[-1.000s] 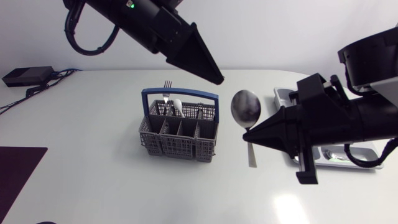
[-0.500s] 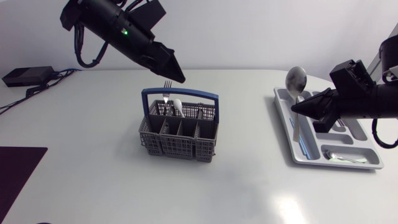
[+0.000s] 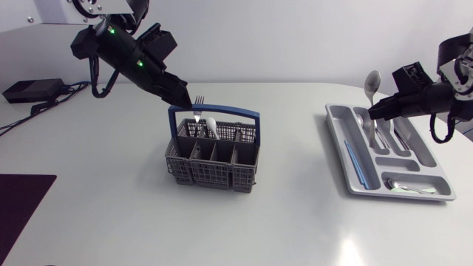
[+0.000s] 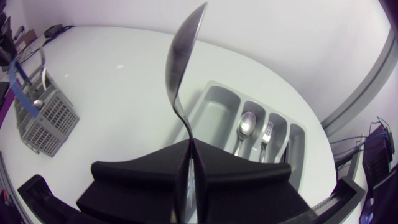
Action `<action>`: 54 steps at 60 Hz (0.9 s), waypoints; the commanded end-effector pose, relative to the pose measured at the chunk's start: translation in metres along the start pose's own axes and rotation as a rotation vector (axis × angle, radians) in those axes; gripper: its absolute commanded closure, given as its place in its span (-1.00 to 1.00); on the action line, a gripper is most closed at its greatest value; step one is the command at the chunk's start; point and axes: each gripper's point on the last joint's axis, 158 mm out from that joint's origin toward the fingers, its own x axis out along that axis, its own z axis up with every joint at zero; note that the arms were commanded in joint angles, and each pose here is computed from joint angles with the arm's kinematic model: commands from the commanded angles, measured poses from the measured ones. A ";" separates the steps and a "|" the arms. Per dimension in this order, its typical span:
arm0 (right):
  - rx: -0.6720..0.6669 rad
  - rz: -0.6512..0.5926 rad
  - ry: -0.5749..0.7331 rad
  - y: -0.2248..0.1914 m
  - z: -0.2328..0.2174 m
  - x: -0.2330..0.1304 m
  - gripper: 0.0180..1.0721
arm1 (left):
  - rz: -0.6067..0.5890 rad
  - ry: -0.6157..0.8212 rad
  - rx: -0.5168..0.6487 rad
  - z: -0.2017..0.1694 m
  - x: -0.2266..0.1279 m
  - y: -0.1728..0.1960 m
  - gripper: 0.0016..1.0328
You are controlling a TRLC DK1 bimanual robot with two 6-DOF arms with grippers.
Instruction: Sort the cutlery from the basket into the organizer compartments.
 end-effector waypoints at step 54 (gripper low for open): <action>0.275 -0.273 0.309 -0.087 -0.049 0.123 0.89 | 0.019 0.020 -0.053 -0.013 -0.004 -0.010 -0.35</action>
